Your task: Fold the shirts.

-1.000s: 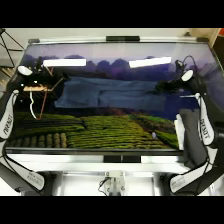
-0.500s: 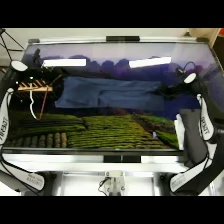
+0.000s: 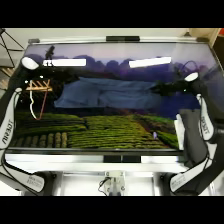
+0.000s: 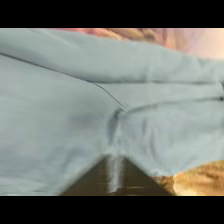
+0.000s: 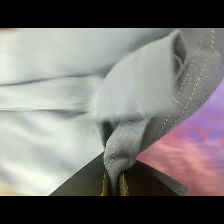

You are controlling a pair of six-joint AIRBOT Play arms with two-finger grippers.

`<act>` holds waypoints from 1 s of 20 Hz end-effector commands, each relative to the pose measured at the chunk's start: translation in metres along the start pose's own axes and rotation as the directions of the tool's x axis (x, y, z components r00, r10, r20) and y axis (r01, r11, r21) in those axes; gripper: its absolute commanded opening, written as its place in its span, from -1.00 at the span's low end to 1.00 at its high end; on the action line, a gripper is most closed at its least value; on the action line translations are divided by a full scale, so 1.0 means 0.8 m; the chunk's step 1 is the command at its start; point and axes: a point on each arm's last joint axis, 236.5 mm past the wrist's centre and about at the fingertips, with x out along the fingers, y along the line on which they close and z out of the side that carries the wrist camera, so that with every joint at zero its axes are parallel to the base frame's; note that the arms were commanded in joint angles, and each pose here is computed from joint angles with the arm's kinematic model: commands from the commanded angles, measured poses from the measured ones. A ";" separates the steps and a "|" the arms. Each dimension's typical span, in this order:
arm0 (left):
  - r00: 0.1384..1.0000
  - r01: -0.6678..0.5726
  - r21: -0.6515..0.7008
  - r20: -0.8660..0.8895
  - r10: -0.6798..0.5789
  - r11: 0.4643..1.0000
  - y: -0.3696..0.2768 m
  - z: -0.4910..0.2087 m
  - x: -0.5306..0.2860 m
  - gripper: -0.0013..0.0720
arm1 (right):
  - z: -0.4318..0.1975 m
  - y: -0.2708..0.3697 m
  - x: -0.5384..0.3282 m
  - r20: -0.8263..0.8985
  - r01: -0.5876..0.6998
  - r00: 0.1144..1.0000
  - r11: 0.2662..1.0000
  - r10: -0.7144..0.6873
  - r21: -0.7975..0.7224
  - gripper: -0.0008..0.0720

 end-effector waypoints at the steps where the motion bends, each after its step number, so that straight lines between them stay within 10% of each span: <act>1: 0.994 0.043 -0.005 -0.102 -0.043 0.999 -0.053 -0.045 0.047 -0.86 | 0.001 0.065 -0.063 0.029 -0.080 0.996 0.995 0.081 -0.053 -0.79; 15: 0.931 0.274 -0.208 -0.188 -0.313 0.939 -0.267 -0.217 0.256 -0.86 | -0.104 0.211 -0.288 0.131 -0.035 0.989 0.968 0.070 -0.250 -0.79; 20: 0.950 0.256 -0.057 -0.171 -0.262 0.965 -0.233 -0.161 0.200 -0.87 | -0.067 0.234 -0.266 0.213 -0.070 0.968 0.960 0.131 -0.271 -0.79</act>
